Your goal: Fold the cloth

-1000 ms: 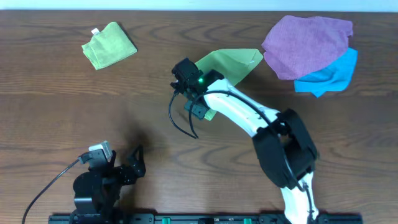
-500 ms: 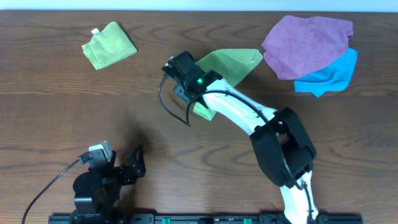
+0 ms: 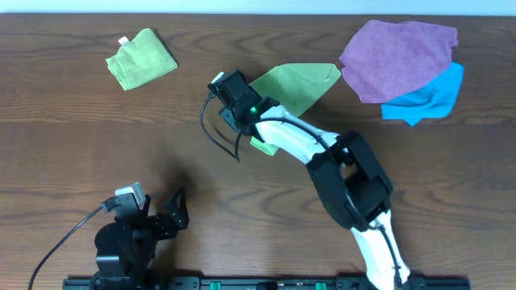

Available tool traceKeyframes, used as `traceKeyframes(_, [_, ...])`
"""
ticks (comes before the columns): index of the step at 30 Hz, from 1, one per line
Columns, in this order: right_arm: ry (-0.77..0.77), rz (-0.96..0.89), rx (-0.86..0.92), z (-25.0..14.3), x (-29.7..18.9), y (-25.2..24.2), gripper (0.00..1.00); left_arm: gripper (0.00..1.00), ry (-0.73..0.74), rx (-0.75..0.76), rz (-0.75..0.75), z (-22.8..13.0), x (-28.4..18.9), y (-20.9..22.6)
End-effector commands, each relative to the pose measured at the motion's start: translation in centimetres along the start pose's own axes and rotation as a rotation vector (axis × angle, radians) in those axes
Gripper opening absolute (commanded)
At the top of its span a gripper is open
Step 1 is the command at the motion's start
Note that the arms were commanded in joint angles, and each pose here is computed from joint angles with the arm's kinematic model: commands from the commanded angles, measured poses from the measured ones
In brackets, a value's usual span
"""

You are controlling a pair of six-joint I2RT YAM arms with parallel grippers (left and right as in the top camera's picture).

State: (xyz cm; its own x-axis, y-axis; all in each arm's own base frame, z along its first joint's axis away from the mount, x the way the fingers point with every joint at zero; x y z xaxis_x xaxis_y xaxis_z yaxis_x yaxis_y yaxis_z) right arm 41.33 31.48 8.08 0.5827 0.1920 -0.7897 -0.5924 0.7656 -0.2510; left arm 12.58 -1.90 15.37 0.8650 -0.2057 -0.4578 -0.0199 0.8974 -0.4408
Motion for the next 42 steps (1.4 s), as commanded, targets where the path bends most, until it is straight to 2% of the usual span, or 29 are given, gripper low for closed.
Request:
traceKeyframes(1, [-0.005,-0.014,0.033,0.0,0.7,-0.1,0.57,0.95,0.002,-0.004,-0.015,-0.1,0.0,-0.1])
traceKeyframes(19, [-0.062,-0.059,0.111,-0.5,3.7,-3.0,0.46,0.95,0.002,-0.005,-0.015,-0.1,0.0,-0.1])
traceKeyframes(22, [-0.065,-0.056,0.115,-0.5,4.0,-3.1,0.36,0.95,0.002,-0.004,-0.014,-0.1,0.0,-0.1])
traceKeyframes(23, [-0.065,-0.05,0.118,-0.6,4.0,-3.0,0.28,0.95,0.002,-0.004,-0.014,-0.1,0.0,-0.1])
traceKeyframes(25, [-0.069,-0.046,0.132,-0.5,4.0,-2.9,0.04,0.95,0.002,-0.004,-0.014,-0.1,0.0,-0.1])
traceKeyframes(26, [-0.081,-0.047,0.144,-0.3,4.0,-2.9,0.01,0.95,0.002,-0.001,-0.014,-0.1,0.0,-0.1])
traceKeyframes(34, [-0.134,-0.153,0.163,3.6,0.9,-4.7,0.01,0.95,-0.006,0.003,0.003,0.0,0.0,0.0])
traceKeyframes(42, [0.048,-0.136,0.184,3.3,-5.8,-6.1,0.01,0.95,-0.059,0.009,0.039,0.7,0.0,0.3])
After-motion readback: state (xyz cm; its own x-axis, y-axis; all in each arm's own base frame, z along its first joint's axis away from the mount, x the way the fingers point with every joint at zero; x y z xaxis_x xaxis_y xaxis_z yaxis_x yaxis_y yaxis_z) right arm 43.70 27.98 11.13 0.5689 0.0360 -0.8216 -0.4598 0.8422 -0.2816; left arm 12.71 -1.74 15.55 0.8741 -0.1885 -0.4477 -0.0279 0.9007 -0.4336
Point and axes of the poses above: each gripper's point midway between its finger pads, its own x axis out along the fingers, its own y axis along the line the jaws close on, z = x × y, the point moved 8 cm from there along -x, back along the fingers, and after that the axes turned 3 degrees about x, right-handed, at the moved point
